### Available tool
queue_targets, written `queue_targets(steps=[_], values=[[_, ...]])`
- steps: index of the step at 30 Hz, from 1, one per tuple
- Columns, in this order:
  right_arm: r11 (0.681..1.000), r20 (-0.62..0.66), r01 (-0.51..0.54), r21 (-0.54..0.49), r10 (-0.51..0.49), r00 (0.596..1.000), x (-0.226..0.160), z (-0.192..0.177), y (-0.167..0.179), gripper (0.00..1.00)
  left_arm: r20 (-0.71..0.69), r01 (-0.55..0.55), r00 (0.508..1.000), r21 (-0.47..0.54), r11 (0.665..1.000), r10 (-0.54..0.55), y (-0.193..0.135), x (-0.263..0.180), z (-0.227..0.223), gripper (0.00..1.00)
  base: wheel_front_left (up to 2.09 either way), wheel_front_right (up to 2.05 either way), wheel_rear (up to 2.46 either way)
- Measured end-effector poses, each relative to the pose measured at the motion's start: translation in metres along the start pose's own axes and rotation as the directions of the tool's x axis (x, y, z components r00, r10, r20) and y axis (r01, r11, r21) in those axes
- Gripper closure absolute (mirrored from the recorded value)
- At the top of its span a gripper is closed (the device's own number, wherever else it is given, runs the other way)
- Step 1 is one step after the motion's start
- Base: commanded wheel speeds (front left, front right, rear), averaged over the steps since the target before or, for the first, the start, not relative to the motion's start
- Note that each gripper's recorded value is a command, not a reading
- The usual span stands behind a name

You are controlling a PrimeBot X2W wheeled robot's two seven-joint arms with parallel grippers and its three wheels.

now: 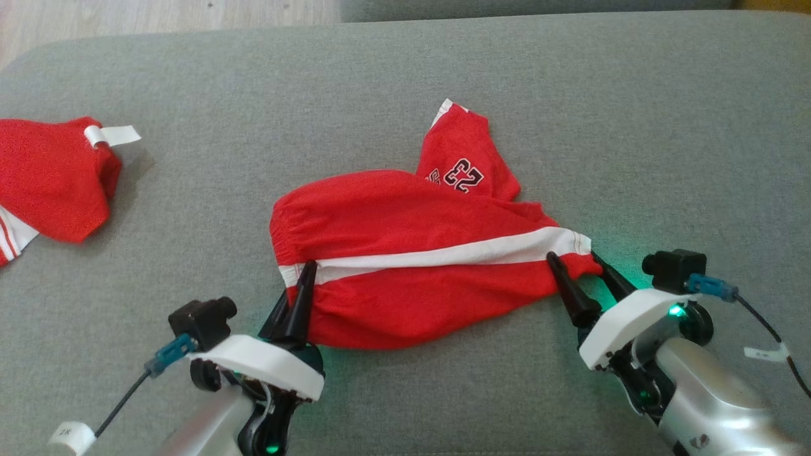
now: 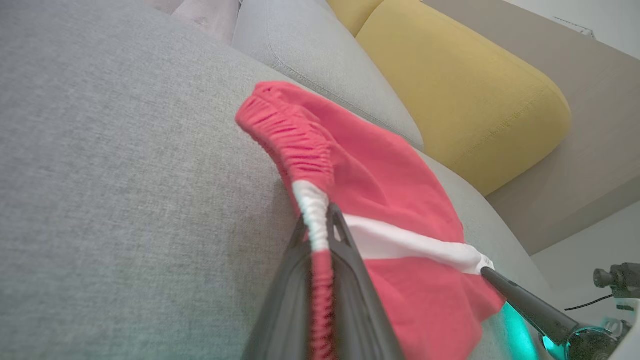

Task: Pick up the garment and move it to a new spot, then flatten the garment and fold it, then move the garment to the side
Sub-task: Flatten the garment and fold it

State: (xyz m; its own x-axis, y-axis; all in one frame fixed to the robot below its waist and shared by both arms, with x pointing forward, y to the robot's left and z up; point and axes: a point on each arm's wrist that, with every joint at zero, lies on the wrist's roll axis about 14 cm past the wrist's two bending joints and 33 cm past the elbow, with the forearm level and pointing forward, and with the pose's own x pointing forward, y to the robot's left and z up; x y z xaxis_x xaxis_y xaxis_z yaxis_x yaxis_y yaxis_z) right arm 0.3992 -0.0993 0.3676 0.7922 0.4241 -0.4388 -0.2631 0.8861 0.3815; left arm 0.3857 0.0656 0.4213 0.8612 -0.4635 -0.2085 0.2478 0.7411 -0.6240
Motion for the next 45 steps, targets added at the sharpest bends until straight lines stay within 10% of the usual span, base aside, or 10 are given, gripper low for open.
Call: queue_targets(steps=[31, 32, 34, 45], values=[[0.990, -0.083, -0.074, -0.118, 0.065, 0.994, 0.019, 0.014, 0.001, 0.00, -0.017, -0.027, 1.000, -0.017, 0.999, 0.026, 0.007, -0.003, -0.008, 1.00, 0.00, 0.00, 0.00], [0.989, -0.086, -0.069, -0.127, 0.059, 0.995, 0.019, 0.013, -0.002, 0.10, -0.018, -0.027, 0.999, -0.018, 0.999, 0.027, 0.008, -0.002, -0.009, 1.00, 0.00, 0.00, 0.00], [0.988, -0.084, -0.062, -0.145, 0.050, 0.995, 0.021, 0.015, -0.005, 1.00, -0.020, -0.028, 0.999, -0.020, 0.999, 0.028, 0.008, -0.002, -0.010, 1.00, 0.00, 0.00, 0.00], [0.975, -0.068, -0.057, -0.213, 0.043, 0.997, 0.017, 0.023, -0.008, 1.00, 0.021, 0.005, 1.000, -0.007, 1.000, -0.005, -0.002, 0.000, 0.006, 1.00, 0.00, 0.00, 0.00]])
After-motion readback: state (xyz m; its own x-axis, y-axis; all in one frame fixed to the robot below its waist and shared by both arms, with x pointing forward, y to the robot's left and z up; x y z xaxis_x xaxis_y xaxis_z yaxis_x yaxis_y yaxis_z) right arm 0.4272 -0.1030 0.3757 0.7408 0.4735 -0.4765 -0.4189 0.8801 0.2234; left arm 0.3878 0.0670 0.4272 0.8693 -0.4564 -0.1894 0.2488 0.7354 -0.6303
